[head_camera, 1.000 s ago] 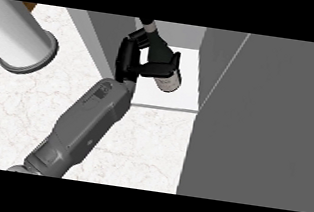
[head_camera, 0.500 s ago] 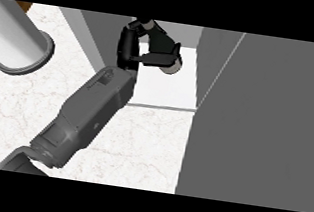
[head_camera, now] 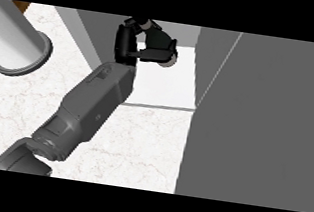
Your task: Pick up the wine, place it into the cabinet and close the cabinet
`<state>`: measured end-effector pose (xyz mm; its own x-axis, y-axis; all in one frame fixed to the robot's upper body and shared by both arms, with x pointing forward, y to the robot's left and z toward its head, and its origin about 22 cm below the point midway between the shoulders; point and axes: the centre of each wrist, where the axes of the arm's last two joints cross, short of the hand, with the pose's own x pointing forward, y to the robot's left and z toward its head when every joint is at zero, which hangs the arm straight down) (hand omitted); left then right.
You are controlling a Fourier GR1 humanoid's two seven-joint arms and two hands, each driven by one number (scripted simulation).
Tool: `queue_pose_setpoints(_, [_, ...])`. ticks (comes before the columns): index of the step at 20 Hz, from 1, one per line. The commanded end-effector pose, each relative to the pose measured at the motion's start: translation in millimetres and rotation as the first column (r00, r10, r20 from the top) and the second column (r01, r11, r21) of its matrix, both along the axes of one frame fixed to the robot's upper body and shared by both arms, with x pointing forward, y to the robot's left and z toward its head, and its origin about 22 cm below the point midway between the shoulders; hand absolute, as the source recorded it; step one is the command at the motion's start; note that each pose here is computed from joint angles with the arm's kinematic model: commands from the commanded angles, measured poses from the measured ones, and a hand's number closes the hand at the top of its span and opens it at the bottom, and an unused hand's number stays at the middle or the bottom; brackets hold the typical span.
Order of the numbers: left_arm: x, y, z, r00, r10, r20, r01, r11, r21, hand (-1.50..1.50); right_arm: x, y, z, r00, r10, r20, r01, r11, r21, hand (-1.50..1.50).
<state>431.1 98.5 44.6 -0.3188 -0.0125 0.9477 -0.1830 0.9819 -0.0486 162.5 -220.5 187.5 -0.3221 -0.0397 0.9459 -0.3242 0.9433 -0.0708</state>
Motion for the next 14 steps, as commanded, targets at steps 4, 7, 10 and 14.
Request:
queue_pose_setpoints(4, [4.1,6.5,-1.5,0.999,0.006,-0.049,-0.012,0.991,-0.132,1.50,-19.3,2.8,13.3,0.999,0.035,0.042,-0.036,0.999,0.023,-1.50])
queue_pose_setpoints(7, [4.4,20.9,-6.6,0.999,0.018,-0.028,-0.021,0.992,-0.123,1.50,-12.7,-4.5,2.4,0.999,0.016,0.030,-0.017,0.999,0.029,-1.50])
queue_pose_setpoints(10, [5.4,23.8,-7.4,0.999,0.025,-0.040,-0.030,0.994,-0.110,1.50,-15.3,2.2,18.4,0.998,0.038,0.060,-0.039,0.999,0.013,-1.50])
queue_pose_setpoints(14, [-5.6,19.1,-28.4,0.998,0.028,-0.050,-0.032,0.996,-0.085,1.50,-11.0,2.6,10.3,0.999,0.015,0.034,-0.016,1.000,0.025,-1.50])
